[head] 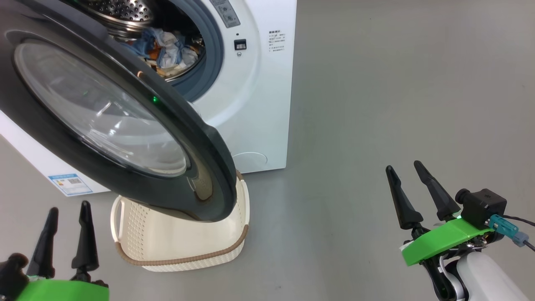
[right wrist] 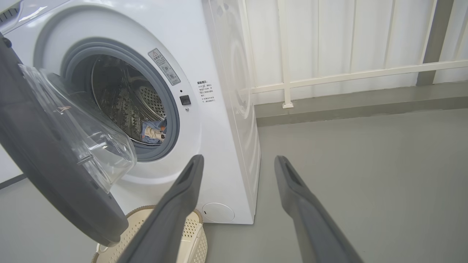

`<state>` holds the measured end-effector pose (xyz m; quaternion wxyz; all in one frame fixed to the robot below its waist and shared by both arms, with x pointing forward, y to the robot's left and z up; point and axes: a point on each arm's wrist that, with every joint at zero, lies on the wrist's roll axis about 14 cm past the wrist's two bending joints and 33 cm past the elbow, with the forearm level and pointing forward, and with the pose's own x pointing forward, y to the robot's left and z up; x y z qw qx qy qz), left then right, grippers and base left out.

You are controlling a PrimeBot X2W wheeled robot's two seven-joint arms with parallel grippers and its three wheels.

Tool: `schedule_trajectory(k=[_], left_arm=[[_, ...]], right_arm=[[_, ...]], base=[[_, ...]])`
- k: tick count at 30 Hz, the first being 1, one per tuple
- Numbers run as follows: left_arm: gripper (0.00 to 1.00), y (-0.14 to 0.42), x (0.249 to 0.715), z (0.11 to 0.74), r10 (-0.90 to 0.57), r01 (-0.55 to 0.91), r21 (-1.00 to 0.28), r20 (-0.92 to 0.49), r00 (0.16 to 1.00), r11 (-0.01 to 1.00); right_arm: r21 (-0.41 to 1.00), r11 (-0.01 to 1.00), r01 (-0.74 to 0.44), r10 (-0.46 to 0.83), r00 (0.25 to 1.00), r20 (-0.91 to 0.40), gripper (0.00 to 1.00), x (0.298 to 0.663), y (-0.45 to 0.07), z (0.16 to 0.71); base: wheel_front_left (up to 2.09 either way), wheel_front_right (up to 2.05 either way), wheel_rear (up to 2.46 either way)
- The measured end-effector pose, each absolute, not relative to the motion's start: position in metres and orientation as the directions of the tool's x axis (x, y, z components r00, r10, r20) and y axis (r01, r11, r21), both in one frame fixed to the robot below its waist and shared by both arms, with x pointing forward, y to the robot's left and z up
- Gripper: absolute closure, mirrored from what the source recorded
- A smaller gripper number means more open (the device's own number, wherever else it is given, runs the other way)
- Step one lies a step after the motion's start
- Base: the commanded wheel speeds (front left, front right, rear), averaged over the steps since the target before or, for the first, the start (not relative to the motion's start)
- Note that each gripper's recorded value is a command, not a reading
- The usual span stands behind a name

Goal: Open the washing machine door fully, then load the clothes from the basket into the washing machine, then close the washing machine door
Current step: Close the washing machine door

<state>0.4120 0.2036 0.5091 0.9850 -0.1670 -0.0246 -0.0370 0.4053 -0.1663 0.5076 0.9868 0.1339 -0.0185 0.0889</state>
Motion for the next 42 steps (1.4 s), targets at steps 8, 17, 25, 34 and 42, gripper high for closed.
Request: schedule_trajectory(k=[8,17,25,34,42], left_arm=[[0.00,0.205,0.409,0.497,-0.053,0.062,-0.306,0.040,0.998,0.950],[0.00,0.200,0.407,0.496,-0.056,0.066,-0.305,0.042,0.998,0.950],[0.00,0.199,0.406,0.494,-0.052,0.061,-0.313,0.037,0.998,0.948],[0.00,0.199,0.404,0.495,-0.047,0.057,-0.313,0.040,0.998,0.948],[0.00,0.202,0.403,0.495,-0.035,0.046,-0.320,0.040,0.999,0.946]], right_arm=[[0.250,0.950,-0.188,0.178,0.982,0.061,0.00,0.405,-0.166,0.508],[0.245,0.950,-0.193,0.182,0.981,0.065,0.00,0.404,-0.166,0.510],[0.240,0.950,-0.198,0.187,0.980,0.069,0.00,0.403,-0.166,0.512],[0.235,0.950,-0.205,0.193,0.978,0.075,0.00,0.403,-0.164,0.514],[0.233,0.950,-0.209,0.198,0.978,0.074,0.00,0.404,-0.163,0.514]], base=[[0.00,0.00,0.00],[0.00,0.00,0.00],[0.00,0.00,0.00],[0.00,0.00,0.00],[0.00,0.00,0.00]])
